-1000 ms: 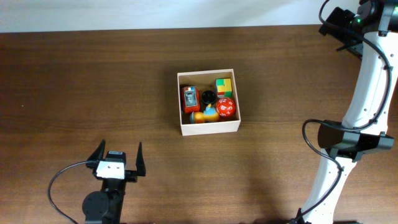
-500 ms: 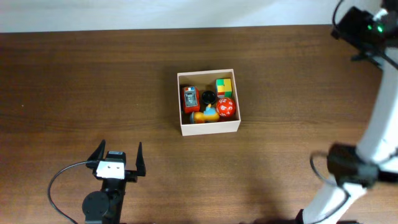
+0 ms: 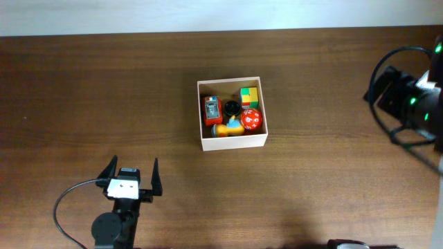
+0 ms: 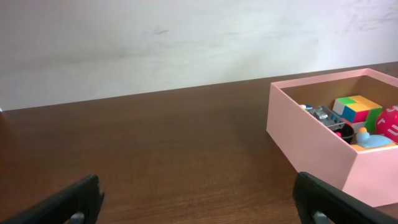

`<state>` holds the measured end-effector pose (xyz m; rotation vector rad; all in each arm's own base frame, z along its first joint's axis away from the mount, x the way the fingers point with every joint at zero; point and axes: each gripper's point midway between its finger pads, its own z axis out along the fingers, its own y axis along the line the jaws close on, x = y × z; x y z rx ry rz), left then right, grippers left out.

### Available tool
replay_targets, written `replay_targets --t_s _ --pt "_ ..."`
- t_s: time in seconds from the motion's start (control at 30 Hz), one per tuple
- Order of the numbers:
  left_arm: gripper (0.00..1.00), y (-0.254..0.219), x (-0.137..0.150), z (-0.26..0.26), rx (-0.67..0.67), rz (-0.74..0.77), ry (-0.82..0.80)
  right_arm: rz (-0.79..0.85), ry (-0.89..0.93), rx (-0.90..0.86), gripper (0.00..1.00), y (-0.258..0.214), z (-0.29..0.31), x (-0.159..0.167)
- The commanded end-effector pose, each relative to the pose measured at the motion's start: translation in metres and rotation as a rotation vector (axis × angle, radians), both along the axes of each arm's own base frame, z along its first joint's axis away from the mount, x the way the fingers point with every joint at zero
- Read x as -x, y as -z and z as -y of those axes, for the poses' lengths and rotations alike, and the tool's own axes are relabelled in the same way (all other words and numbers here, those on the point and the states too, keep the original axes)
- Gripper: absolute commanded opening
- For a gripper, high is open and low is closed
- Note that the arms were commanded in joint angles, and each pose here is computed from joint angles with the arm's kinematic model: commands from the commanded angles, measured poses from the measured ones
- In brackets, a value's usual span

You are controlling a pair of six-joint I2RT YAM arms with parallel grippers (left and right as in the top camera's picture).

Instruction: Pack container

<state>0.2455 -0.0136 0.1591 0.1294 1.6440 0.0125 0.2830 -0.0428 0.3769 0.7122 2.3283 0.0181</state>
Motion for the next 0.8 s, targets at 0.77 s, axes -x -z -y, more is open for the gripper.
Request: replay_targets --t_s 0.77 --pt "0.99 0.001 0.0 0.0 -0.02 0.004 0.003 1.008 -0.075 0.022 0.99 0.094 -0.027 0.011"
